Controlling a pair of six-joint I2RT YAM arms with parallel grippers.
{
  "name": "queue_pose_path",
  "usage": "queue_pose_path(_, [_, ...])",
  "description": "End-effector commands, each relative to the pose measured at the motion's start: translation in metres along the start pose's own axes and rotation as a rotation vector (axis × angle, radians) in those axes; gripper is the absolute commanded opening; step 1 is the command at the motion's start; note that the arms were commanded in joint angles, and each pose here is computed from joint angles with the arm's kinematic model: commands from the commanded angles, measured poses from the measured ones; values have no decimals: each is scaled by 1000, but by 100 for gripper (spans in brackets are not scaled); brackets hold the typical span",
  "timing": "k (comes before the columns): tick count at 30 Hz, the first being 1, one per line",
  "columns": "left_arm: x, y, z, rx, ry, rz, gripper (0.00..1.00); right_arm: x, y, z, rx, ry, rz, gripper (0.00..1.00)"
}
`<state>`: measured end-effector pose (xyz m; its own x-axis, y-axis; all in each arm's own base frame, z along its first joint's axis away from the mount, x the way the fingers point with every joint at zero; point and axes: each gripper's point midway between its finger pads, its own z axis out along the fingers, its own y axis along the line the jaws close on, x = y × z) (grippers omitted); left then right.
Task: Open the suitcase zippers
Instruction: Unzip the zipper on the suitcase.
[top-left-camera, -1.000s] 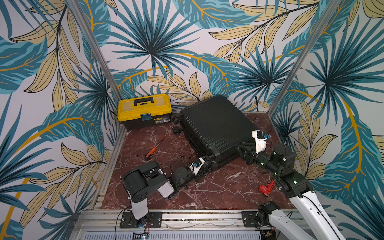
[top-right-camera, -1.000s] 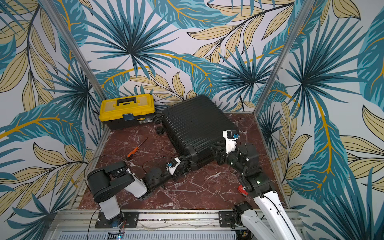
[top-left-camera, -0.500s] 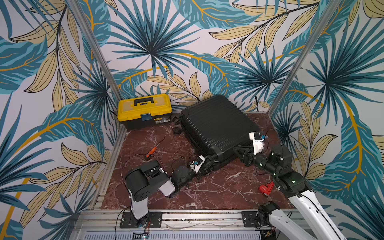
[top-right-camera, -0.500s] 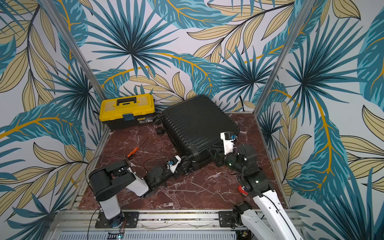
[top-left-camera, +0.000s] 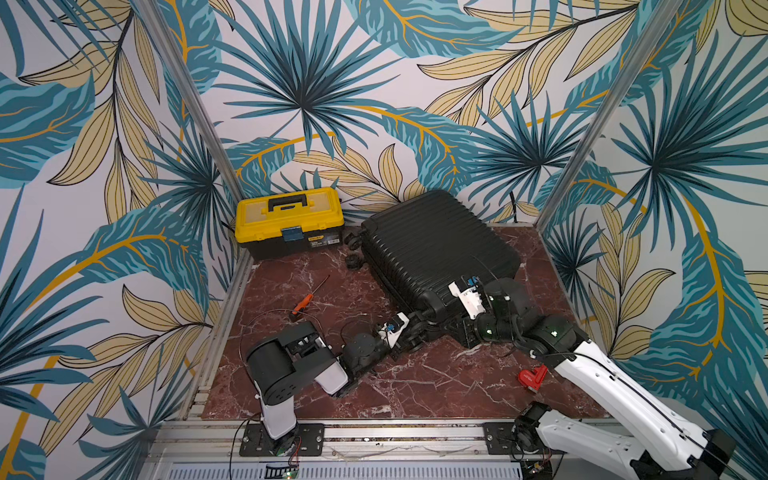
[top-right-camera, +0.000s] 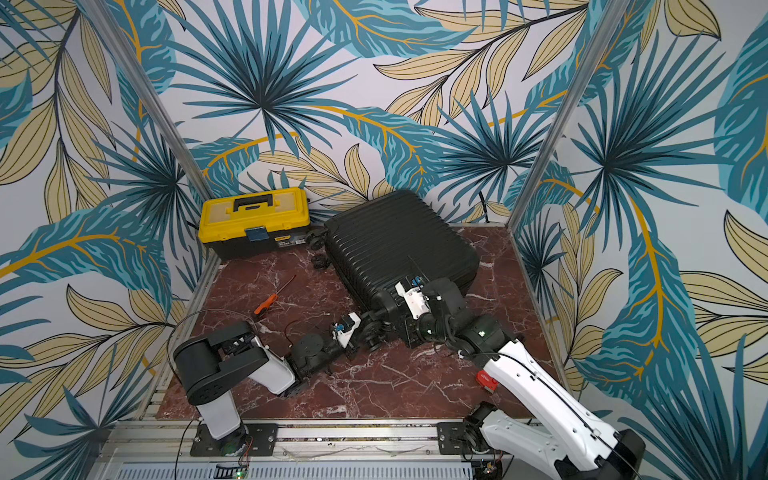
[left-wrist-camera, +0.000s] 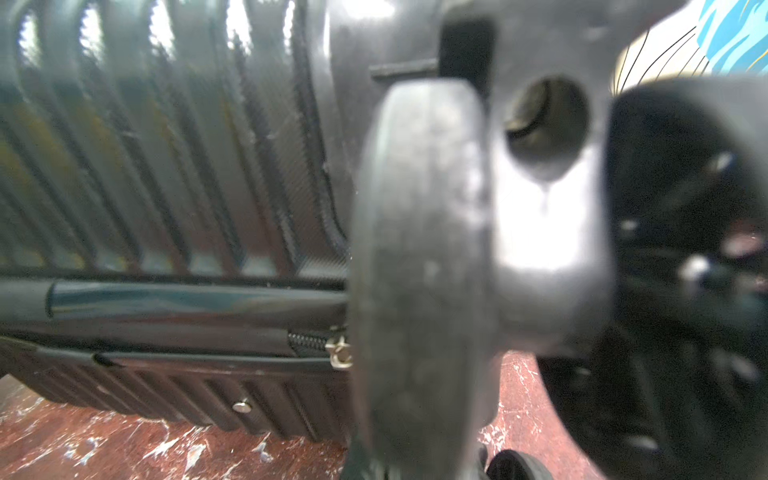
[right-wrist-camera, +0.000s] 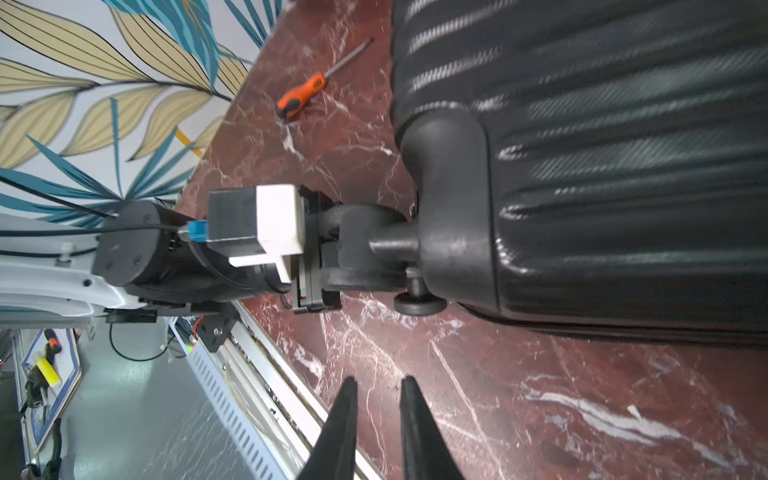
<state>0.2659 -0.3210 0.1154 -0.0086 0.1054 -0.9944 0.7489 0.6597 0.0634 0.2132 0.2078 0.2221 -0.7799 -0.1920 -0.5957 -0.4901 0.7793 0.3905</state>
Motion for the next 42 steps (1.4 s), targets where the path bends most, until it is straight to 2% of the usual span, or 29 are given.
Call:
queue_pose_path(1, [-10, -7, -8, 14, -32, 28, 0, 14, -6, 13, 75, 117, 39, 22])
queue_pose_path(12, [-19, -28, -19, 62, -56, 78, 0, -22, 1, 54, 128, 65, 41, 17])
queue_pose_path(23, [-24, -50, -28, 104, -70, 94, 0, -49, 31, 97, 71, 5, 103, 17])
queue_pose_path(25, [-27, -51, -27, 105, -78, 94, 0, -49, 51, 111, 19, 22, 99, 17])
queue_pose_path(27, [-29, -50, -26, 95, -83, 91, 0, -55, 66, 121, -14, 30, 79, 22])
queue_pose_path(29, [-31, -47, -26, 79, -86, 89, 0, -59, 81, 126, -64, 45, 66, 35])
queue_pose_path(32, [-29, -35, -28, 18, -77, 79, 0, -57, 83, 109, -74, 54, 23, 54])
queue_pose_path(34, [-27, -29, -30, -11, -70, 82, 0, -52, 80, 87, -67, 60, -22, 60])
queue_pose_path(39, [-22, -22, -30, -26, -56, 66, 0, -44, 55, 15, 14, 16, -53, 65])
queue_pose_path(42, [-21, -22, -27, -23, -53, 64, 0, -69, -2, -28, 189, -147, 79, 64])
